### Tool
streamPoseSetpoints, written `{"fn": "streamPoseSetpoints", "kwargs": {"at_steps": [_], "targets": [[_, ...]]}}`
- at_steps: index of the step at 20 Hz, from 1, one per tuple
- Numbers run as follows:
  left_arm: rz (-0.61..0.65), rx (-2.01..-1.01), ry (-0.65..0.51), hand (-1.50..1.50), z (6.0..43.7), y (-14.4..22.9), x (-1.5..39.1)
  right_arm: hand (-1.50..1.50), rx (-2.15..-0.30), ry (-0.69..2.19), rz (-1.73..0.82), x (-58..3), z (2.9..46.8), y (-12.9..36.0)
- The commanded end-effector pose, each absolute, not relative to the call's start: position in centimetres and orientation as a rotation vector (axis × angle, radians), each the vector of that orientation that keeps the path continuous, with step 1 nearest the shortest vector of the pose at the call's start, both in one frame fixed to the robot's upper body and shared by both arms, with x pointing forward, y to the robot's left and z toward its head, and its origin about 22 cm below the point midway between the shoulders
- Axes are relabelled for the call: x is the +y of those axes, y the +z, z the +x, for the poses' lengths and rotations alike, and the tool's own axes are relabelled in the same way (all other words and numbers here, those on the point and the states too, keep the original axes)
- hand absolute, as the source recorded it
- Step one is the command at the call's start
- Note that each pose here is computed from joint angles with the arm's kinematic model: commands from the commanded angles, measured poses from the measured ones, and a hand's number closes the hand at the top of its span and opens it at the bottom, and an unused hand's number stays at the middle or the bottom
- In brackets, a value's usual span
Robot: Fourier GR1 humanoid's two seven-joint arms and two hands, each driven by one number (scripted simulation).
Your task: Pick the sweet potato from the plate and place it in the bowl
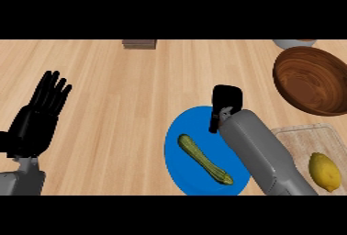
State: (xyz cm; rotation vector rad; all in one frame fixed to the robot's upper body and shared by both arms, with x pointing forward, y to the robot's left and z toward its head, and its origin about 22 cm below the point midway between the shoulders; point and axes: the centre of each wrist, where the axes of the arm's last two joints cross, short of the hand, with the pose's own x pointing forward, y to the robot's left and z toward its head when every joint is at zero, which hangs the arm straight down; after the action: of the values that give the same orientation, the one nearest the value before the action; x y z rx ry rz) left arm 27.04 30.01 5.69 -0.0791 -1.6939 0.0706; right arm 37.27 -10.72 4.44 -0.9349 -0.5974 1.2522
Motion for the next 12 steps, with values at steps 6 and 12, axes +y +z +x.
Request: {"fn": "streamPoseSetpoints", "kwargs": {"at_steps": [6, 12], "targets": [[-0.086, -1.716, 0.068, 0.00, 28.7, 6.7, 31.0, 1.50, -0.765, 0.841, -0.953, -14.9, 39.1, 6.7], [-0.075, -1.683, 0.065, 0.00, 26.5, 5.5, 29.1, 1.50, -0.847, 0.652, -1.206, -14.2, 38.3, 12.5]]}}
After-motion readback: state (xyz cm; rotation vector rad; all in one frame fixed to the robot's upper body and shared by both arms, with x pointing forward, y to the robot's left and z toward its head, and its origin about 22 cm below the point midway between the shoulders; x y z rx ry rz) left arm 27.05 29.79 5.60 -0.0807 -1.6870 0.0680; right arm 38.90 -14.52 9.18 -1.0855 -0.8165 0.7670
